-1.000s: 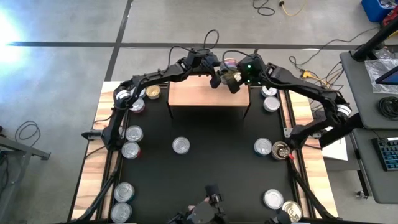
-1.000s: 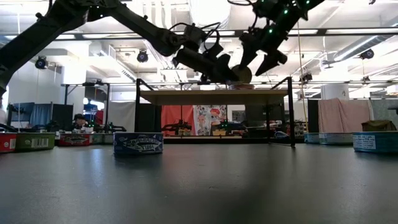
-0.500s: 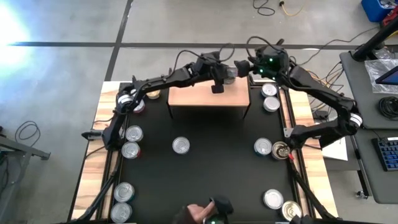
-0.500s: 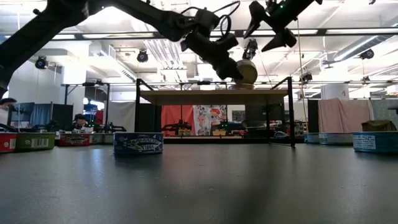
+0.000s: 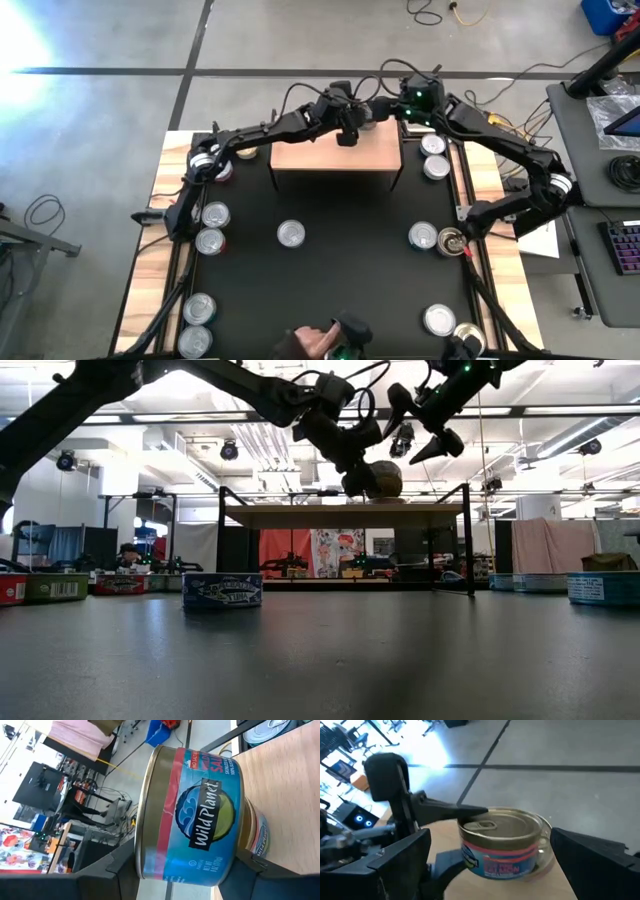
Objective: Stack canned seafood by type on shelf
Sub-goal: Stack the top blue and pink tuna can on top of the blue and pink tuna can
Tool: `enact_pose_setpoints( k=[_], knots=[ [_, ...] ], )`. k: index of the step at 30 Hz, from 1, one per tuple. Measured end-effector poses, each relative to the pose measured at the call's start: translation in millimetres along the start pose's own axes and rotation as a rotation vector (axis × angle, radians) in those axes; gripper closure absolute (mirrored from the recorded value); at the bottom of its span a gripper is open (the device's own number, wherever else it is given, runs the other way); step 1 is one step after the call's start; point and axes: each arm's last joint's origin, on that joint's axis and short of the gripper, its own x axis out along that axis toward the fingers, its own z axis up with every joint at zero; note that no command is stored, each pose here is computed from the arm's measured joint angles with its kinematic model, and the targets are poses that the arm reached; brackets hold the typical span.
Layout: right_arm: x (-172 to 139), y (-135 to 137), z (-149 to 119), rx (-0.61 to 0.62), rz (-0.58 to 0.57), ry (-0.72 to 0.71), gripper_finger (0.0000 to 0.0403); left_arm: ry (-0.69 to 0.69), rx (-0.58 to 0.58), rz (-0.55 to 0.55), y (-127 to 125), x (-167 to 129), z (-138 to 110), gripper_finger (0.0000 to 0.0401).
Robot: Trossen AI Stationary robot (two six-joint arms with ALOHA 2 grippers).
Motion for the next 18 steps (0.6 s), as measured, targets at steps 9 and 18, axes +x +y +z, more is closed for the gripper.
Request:
enact_pose_setpoints(
  k=[9, 18],
  knots=[
    [1.0, -7.9, 7.7, -0.023, -0.035, -0.050, 0.0003, -0.019, 0.000, 0.005, -0.9, -1.1, 3.9, 0.0210],
    [1.2, -9.6, 8.6, -0.024, -0.041, -0.053, 0.0003, -0.007, -0.078, 0.034, 6.7, 10.2, -12.4, 0.0210]
  ],
)
